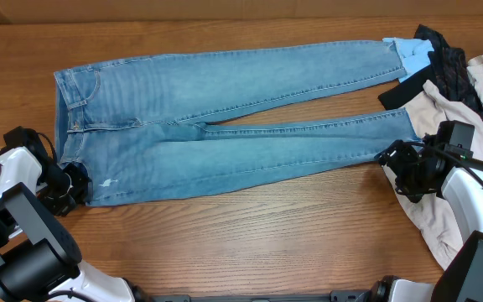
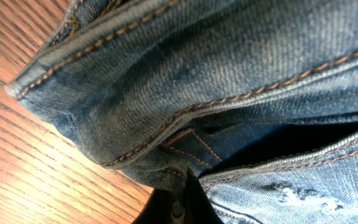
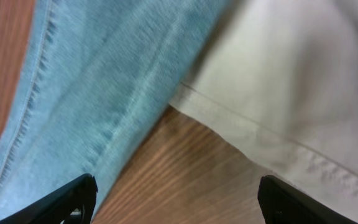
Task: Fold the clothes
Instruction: 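Close both grippers on the waist corner and leg hems, then lift the jeans with both grippers and fold the legs lengthwise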
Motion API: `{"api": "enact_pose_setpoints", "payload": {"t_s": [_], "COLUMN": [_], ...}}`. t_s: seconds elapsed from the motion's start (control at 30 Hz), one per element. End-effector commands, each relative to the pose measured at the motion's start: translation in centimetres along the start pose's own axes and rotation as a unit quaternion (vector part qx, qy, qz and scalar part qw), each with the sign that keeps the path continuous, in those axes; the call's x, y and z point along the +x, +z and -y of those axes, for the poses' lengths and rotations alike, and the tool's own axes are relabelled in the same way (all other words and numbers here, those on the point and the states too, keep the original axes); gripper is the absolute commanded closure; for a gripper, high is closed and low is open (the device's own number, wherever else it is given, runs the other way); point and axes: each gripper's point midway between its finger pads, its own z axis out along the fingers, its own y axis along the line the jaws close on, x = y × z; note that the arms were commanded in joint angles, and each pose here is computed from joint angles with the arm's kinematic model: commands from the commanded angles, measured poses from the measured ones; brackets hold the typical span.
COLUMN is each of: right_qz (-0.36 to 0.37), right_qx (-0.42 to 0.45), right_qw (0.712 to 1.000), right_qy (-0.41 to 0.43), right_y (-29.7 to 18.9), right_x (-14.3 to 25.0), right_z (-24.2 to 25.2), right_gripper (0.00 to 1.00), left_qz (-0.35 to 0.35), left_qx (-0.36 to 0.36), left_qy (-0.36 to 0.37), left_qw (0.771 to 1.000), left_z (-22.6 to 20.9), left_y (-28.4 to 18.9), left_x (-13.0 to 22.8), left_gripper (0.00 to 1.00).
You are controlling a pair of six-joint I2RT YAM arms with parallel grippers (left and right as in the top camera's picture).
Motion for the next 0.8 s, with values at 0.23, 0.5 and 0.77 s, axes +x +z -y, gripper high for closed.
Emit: {"api": "enact_pose_setpoints", "payload": {"t_s": [0.23, 0.5, 0.77], "right_qz": [0.081, 0.06, 0.036], "right_qx": [-0.046, -0.024, -0.008], "right_qw": [0.995, 0.998, 0.999], "right_qy": [-0.028, -0.019, -0.004], "right_y": [-0.6, 1.2, 5.0], "right_x": [-3.9, -3.5, -3.6], "right_z": [-2.3, -1.1, 0.3], "right_gripper": [0.46, 0.47, 0.53], "left_qz": [0.03, 0.047, 0.053], "left_qx": [-0.012, -0.006, -0.004], "left_qy": [-0.012, -0.012, -0.012], "left_qw": [0.999, 0.999, 0.999], "left_z": [-0.4, -0.2, -0.1], "left_y": [0.4, 0.3, 0.3], "left_x": [-1.6, -2.5, -2.7], "left_gripper": [0.96, 0.96, 0.96]}}
